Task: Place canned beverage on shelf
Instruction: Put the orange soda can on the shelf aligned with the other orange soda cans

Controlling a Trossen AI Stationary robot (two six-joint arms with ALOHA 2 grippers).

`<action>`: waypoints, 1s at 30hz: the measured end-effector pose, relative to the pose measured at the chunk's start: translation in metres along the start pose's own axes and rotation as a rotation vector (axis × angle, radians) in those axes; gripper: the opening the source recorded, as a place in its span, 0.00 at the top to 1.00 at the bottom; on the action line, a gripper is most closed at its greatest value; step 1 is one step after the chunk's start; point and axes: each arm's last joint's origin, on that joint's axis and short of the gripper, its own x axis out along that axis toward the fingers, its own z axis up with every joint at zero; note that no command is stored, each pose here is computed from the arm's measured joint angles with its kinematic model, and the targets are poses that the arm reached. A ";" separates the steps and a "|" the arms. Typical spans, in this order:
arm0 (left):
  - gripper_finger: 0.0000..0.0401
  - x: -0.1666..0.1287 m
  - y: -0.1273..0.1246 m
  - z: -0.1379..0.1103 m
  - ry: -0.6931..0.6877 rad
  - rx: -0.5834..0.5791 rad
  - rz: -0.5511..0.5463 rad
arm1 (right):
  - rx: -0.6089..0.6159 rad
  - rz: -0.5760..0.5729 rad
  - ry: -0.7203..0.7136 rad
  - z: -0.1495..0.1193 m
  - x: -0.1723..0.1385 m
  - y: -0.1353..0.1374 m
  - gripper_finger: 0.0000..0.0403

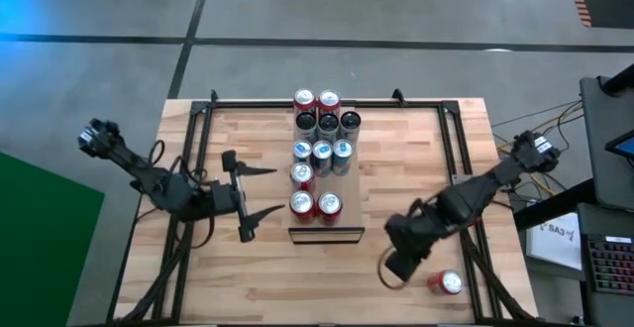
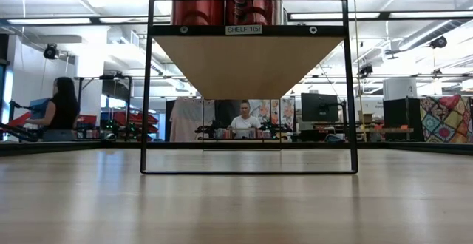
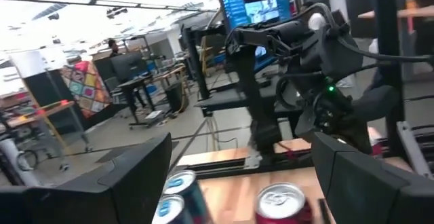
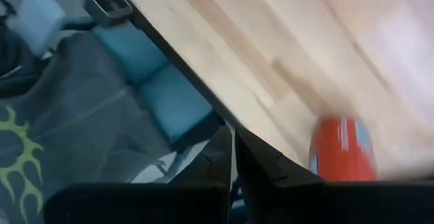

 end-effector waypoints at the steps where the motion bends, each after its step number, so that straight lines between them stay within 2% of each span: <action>1: 0.20 0.000 -0.003 0.000 -0.005 -0.006 -0.007 | 0.018 -0.012 0.013 -0.006 0.002 0.000 0.97; 4: 0.20 -0.001 -0.011 0.001 -0.022 -0.024 -0.027 | 0.073 -0.050 0.044 -0.025 0.006 0.000 0.97; 14: 0.20 -0.005 -0.038 0.002 -0.066 -0.060 -0.092 | 0.296 -0.296 0.088 -0.082 0.015 -0.019 0.97; 23: 0.20 -0.009 -0.051 0.002 -0.081 -0.086 -0.126 | 0.339 -0.340 0.100 -0.112 0.020 -0.024 0.97; 30: 0.20 -0.013 -0.058 0.002 -0.086 -0.107 -0.151 | 0.348 -0.346 0.086 -0.120 0.021 -0.025 0.96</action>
